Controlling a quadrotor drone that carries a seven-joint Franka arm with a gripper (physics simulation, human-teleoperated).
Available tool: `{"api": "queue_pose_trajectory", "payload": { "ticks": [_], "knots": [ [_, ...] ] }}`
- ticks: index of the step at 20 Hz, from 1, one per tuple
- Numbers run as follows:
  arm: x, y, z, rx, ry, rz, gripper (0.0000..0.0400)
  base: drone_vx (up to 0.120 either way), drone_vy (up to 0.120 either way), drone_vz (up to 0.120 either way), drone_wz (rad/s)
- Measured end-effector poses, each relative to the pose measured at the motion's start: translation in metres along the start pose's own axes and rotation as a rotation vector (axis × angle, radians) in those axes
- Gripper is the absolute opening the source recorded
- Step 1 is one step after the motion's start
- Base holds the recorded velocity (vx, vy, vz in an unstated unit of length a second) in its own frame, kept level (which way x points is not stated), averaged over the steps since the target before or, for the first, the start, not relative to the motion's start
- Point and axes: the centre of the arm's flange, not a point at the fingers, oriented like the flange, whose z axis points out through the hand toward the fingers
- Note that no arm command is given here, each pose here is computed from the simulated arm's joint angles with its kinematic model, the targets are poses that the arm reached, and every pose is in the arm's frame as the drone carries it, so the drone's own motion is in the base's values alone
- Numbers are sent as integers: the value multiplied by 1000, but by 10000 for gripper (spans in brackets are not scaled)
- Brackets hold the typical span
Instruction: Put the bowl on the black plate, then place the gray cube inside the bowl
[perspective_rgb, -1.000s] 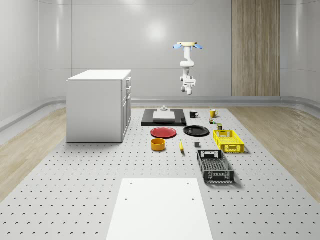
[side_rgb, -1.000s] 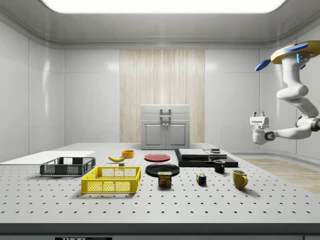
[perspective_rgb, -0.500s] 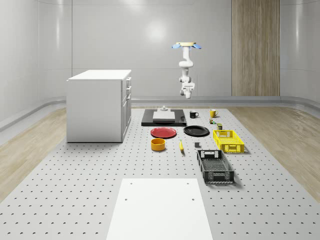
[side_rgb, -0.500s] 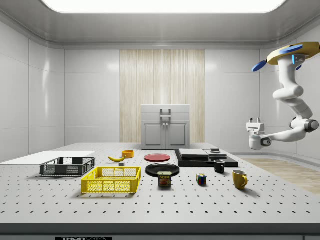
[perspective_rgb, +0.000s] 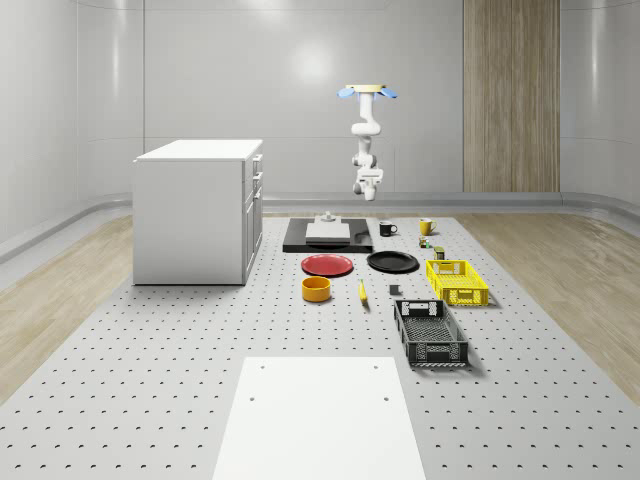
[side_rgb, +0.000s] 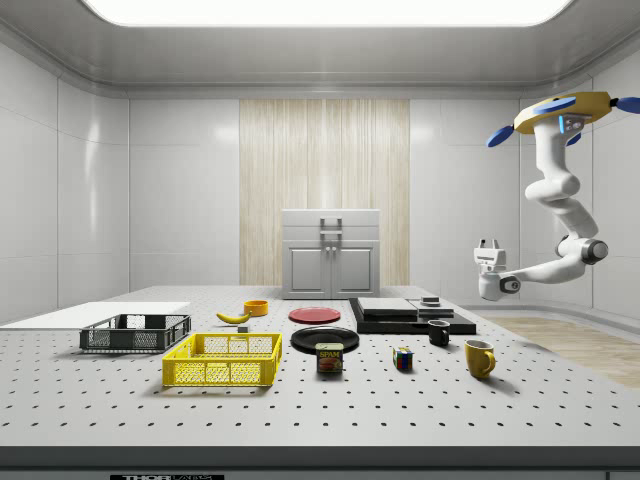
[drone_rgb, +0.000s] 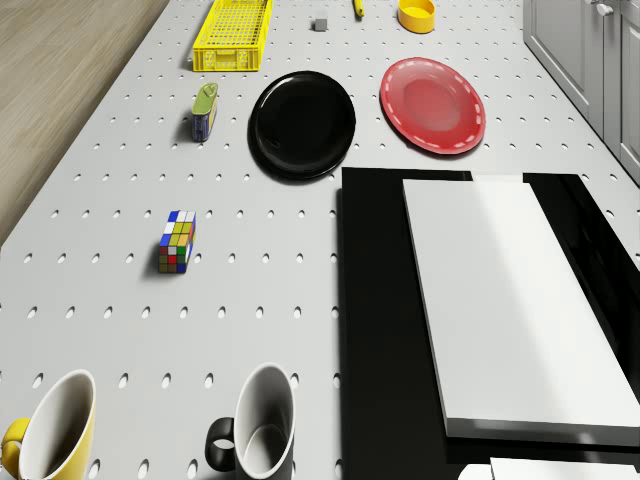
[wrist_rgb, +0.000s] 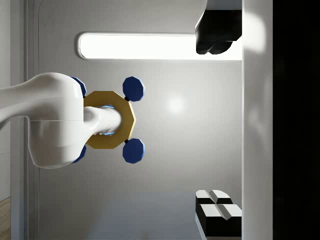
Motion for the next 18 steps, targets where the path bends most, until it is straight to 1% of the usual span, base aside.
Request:
{"api": "queue_pose_trajectory", "payload": {
  "ticks": [18],
  "knots": [
    [-1, 1, -1, 7, 13, 0, 400, 120, -120, 0, 0]
  ]
}}
